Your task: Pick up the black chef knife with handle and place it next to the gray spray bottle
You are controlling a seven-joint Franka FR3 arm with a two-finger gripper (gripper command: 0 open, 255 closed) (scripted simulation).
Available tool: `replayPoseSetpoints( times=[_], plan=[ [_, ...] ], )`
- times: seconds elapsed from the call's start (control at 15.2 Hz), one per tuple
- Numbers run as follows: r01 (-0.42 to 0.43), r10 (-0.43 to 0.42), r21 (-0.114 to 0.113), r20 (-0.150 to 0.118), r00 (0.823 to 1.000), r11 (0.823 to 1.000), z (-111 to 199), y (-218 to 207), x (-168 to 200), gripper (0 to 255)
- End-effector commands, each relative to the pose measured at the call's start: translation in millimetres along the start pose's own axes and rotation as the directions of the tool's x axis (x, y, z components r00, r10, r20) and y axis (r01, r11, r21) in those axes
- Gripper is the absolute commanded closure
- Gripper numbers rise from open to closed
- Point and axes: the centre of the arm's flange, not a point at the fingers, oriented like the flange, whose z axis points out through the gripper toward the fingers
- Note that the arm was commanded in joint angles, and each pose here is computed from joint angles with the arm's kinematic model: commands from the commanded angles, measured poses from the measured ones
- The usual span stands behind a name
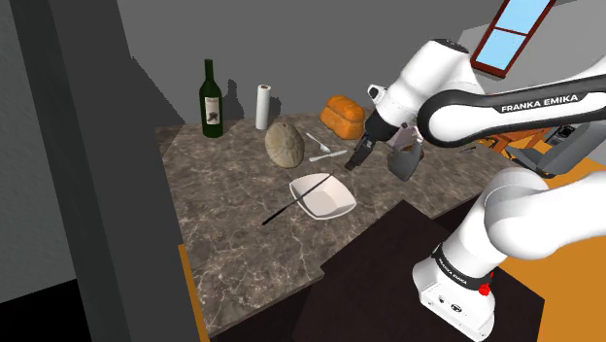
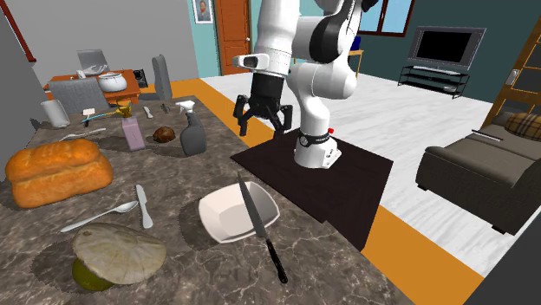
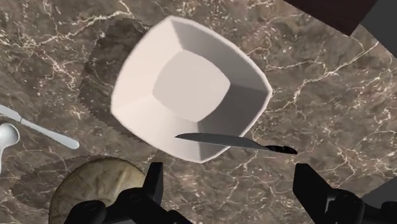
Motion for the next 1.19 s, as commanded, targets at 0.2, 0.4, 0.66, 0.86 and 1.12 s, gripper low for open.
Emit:
replayPoseSetpoints(
  times=[0.2, 0.4, 0.66, 0.86, 1.12],
  plan=[
    [0.310, -0.307, -0.030, 0.087, 0.948, 0.950, 52, -31, 51, 0],
    [0.480, -0.471, -0.036, 0.142, 0.870, 0.876, 85, -55, 73, 0],
    [0.681, -0.661, -0.027, 0.214, 0.719, 0.732, 131, -90, 92, 0],
    [0.804, -0.774, -0.010, 0.265, 0.575, 0.594, 167, -118, 99, 0],
    [0.897, -0.855, 0.017, 0.309, 0.416, 0.443, 208, -142, 98, 0]
  ],
)
